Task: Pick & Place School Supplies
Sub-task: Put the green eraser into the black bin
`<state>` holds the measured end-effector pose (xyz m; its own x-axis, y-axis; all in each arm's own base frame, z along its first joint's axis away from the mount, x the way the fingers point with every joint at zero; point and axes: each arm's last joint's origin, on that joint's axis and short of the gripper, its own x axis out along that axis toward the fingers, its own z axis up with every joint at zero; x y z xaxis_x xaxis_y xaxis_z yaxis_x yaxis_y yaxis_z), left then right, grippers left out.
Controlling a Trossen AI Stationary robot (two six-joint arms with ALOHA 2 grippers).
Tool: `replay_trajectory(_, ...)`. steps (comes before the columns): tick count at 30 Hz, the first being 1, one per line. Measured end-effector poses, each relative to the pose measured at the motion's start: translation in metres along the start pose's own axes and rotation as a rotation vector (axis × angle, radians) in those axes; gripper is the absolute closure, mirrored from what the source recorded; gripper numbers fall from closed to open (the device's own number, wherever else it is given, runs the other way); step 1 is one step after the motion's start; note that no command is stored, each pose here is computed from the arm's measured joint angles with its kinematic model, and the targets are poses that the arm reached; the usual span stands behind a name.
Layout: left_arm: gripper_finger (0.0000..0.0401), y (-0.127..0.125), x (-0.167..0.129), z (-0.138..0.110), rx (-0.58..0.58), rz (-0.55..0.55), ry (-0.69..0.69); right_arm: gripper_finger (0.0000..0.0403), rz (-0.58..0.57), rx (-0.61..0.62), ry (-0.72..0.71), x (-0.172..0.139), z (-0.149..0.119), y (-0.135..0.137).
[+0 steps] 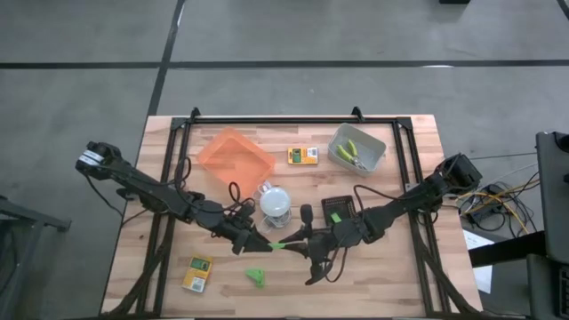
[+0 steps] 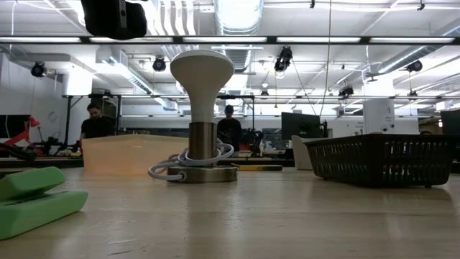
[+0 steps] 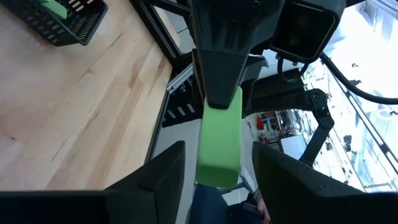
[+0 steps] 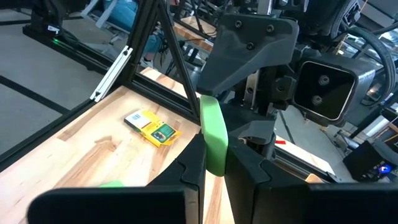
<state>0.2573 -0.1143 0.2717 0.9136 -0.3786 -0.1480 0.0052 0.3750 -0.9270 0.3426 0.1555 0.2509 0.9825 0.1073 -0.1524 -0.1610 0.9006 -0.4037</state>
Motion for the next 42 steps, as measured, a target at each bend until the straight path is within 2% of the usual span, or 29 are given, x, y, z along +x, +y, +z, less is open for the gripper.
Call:
replay_trajectory(5,0.0210,0.000,0.000,0.000,-0.040,0.000,0.000,0.0369,0.001,-0.001,0.002,0.000,0.000,0.000)
replay_trajectory(24,0.0210,-0.002,-0.004,0.000,-0.010,-0.016,0.034,0.0369,0.008,-0.009,0.025,-0.002,-0.001,0.000)
replay_trajectory(30,0.0210,-0.005,-0.020,0.001,0.022,0.035,0.053,0.0369,0.007,0.043,0.026,-0.002,0.000,-0.001)
replay_trajectory(39,0.0210,-0.010,-0.055,0.005,0.105,0.136,0.065,0.0369,0.004,0.046,0.024,-0.003,0.001,-0.001)
replay_trajectory(42,0.0210,-0.013,-0.063,0.006,0.144,0.129,0.058,0.0369,-0.058,0.082,0.041,-0.006,0.003,0.000)
